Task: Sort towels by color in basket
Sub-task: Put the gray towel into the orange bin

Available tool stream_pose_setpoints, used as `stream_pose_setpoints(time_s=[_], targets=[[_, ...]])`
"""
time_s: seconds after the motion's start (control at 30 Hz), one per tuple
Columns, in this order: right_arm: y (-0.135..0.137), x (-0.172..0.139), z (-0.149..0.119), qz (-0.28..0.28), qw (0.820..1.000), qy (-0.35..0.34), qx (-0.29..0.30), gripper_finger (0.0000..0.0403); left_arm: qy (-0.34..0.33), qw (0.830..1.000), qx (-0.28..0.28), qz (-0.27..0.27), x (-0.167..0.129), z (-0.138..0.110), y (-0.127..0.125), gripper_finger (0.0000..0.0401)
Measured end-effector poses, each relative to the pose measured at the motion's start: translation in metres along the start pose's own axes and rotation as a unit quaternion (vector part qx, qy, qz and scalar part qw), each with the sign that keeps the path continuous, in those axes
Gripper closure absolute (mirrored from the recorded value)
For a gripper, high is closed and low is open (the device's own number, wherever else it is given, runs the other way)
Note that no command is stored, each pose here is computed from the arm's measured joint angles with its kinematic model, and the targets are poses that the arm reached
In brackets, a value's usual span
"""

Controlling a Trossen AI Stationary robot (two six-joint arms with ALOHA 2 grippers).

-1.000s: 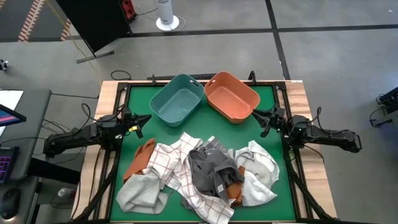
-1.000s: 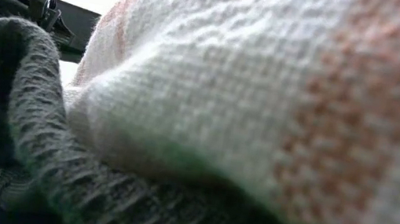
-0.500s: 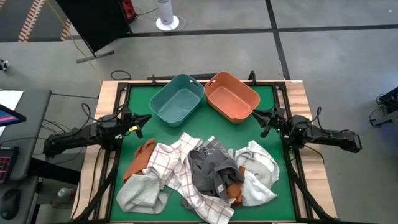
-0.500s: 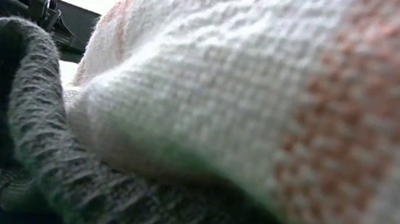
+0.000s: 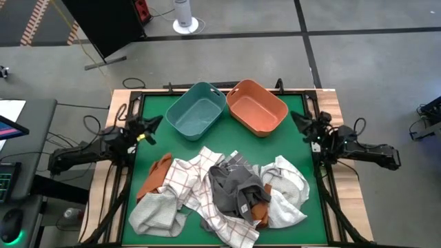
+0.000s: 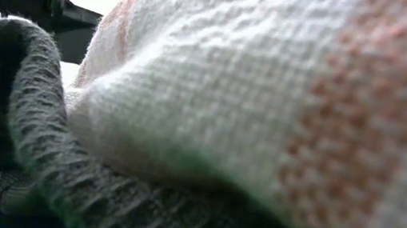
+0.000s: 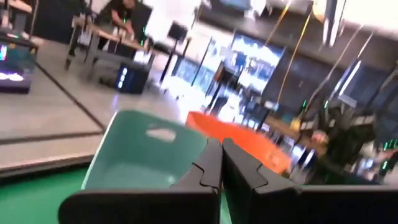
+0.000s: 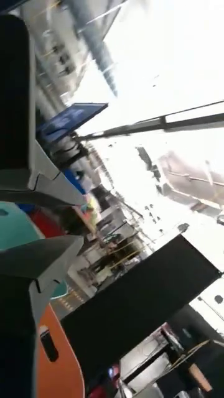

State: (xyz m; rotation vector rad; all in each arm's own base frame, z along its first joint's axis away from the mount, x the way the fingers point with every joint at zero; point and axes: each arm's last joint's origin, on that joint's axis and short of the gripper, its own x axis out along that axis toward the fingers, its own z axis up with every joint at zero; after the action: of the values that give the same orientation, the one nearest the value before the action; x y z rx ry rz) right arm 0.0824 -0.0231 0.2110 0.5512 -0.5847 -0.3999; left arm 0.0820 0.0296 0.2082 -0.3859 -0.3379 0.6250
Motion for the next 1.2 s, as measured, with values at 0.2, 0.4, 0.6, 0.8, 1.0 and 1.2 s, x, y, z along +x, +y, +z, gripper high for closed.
stream_pose_setpoints(time_s=[0.2, 0.4, 0.6, 0.8, 1.0, 1.2], targets=[[0.002, 0.0, 0.003, 0.011, 0.992, -0.011, 0.127, 0.0288, -0.048, 0.99, -0.129, -0.027, -0.001, 0.011, -0.004, 0.04], [0.003, -0.001, 0.0, 0.016, 0.989, 0.007, 0.148, 0.0288, -0.045, 0.971, -0.233, -0.032, -0.001, 0.011, -0.004, 0.04], [0.005, -0.002, -0.003, 0.028, 0.98, 0.032, 0.194, 0.0288, -0.045, 0.963, -0.264, -0.033, -0.001, 0.012, -0.004, 0.04], [0.012, -0.001, -0.007, 0.052, 0.974, 0.106, 0.196, 0.0288, -0.047, 0.951, -0.302, -0.033, -0.001, 0.012, -0.004, 0.04], [0.044, 0.021, 0.014, 0.019, 0.971, 0.2, 0.127, 0.0288, -0.015, 0.94, -0.326, -0.1, -0.002, 0.024, -0.013, 0.04], [0.079, 0.064, 0.014, -0.037, 0.946, 0.32, 0.02, 0.0288, 0.065, 0.963, -0.232, -0.124, 0.002, 0.056, -0.032, 0.04]])
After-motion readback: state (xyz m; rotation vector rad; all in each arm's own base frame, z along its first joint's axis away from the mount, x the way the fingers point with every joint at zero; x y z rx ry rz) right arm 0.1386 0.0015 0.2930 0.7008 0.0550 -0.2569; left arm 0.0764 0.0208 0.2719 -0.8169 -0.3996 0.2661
